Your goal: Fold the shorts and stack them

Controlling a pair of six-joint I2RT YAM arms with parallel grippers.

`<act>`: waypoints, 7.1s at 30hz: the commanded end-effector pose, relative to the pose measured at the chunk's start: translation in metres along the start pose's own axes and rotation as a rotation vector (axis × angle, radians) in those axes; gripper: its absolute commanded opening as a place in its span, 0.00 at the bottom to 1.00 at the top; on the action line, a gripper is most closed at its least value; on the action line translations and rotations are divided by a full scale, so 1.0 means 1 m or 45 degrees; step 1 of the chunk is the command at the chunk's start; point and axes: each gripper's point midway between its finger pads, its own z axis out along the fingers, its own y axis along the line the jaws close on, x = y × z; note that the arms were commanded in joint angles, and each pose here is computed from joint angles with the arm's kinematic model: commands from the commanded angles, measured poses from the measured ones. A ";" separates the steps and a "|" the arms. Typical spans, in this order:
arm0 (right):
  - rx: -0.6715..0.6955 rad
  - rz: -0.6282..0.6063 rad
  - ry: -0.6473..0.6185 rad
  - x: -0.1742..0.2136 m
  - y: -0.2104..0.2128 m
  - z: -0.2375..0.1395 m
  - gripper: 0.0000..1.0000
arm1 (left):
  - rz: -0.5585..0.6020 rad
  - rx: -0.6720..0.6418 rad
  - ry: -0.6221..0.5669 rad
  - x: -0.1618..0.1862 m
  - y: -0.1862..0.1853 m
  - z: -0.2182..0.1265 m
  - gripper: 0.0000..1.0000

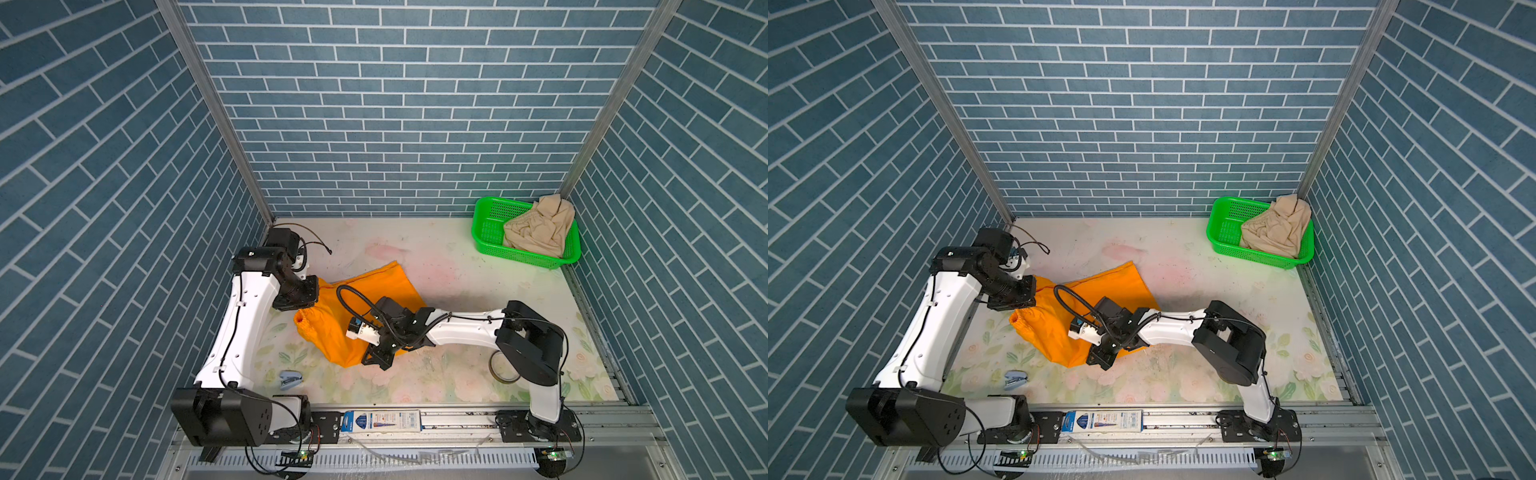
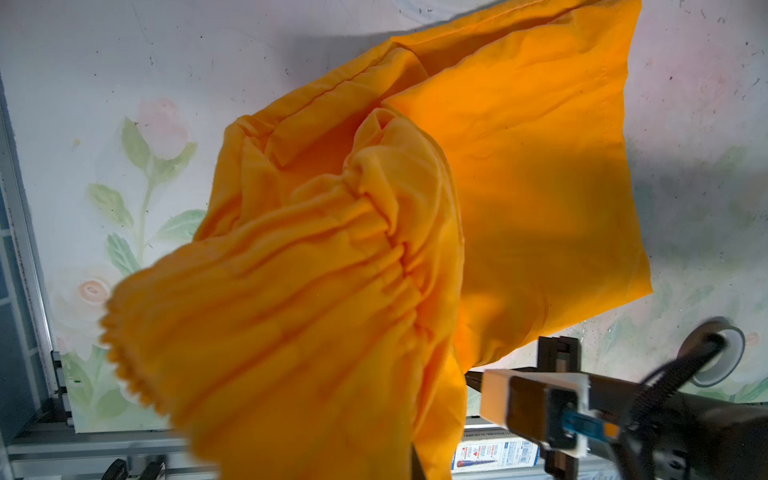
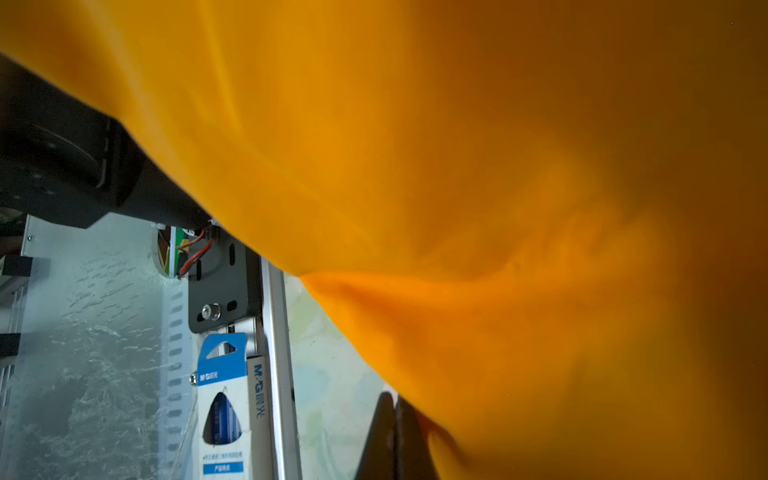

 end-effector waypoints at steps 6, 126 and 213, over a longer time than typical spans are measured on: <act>-0.147 -0.109 -0.023 -0.037 0.024 0.032 0.00 | 0.046 -0.043 -0.002 -0.006 0.005 -0.009 0.01; 0.466 1.131 -0.349 0.106 -0.112 -0.185 0.71 | 0.069 0.202 -0.130 0.071 -0.110 0.110 0.88; 0.559 0.614 -0.114 0.058 -0.199 -0.177 0.75 | -0.072 0.161 -0.051 0.135 -0.052 0.172 0.35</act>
